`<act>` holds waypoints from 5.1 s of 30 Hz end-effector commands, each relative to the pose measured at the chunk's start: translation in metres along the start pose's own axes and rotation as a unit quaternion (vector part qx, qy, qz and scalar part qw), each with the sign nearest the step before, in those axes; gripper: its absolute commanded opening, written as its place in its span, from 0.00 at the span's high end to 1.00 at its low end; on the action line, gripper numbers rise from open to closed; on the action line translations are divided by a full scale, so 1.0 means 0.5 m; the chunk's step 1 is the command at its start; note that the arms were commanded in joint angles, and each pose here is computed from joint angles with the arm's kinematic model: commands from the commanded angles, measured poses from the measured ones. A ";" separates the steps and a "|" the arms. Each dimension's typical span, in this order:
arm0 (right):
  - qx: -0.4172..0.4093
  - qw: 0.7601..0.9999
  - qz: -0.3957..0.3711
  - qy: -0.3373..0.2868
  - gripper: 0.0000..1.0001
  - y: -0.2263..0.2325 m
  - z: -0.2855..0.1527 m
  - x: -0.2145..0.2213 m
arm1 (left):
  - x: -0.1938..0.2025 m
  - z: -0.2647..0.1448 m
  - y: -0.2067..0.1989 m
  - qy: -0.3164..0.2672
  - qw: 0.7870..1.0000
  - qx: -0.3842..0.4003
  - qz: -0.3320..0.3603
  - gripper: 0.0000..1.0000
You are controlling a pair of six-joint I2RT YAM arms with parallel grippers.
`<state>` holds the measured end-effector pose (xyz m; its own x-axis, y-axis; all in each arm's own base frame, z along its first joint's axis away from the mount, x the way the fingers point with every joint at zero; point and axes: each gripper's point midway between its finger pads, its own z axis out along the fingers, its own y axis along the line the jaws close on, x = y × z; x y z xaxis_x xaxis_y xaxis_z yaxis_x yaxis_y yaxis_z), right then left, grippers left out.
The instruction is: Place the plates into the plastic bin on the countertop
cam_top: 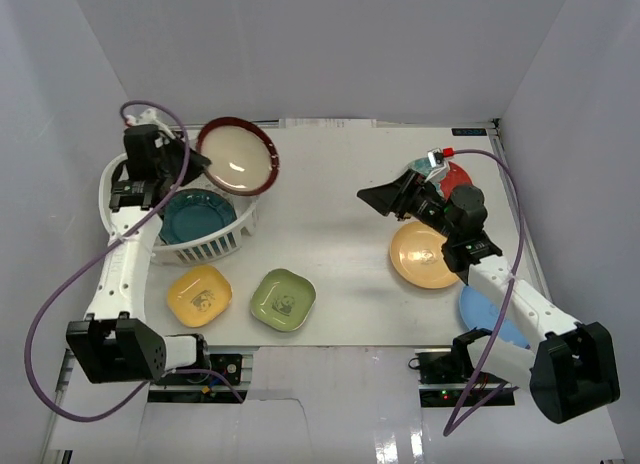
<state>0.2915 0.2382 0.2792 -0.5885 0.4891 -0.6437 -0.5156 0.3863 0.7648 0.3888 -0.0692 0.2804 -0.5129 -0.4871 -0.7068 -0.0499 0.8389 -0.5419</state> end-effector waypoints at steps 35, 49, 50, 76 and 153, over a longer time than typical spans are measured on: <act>0.141 0.987 -0.042 0.061 0.08 -0.155 -0.100 0.135 | 0.035 -0.043 0.326 -0.098 0.959 -0.265 -0.006 0.53; 0.244 0.969 -0.036 0.027 0.55 -0.236 -0.092 0.077 | 0.044 -0.088 0.296 -0.118 0.963 -0.244 -0.003 0.02; 0.251 0.967 -0.032 0.027 0.56 -0.246 -0.093 0.072 | 0.037 -0.097 0.294 -0.128 0.959 -0.251 0.008 0.02; 0.495 0.833 0.158 -0.190 0.33 -0.694 -0.317 -0.182 | 0.282 -0.212 -0.230 0.091 0.919 0.347 0.162 0.02; 0.053 0.992 0.009 0.118 0.15 -0.122 -0.101 0.151 | -0.184 -0.203 0.177 -0.246 0.950 -0.187 -0.039 1.00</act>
<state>0.2521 0.2146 0.1909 -0.7512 0.3518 -0.5585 -0.4091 0.4159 0.8122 0.3386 0.0729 0.3089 -0.1737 -0.5398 -0.8237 -0.4708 0.7802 -0.4119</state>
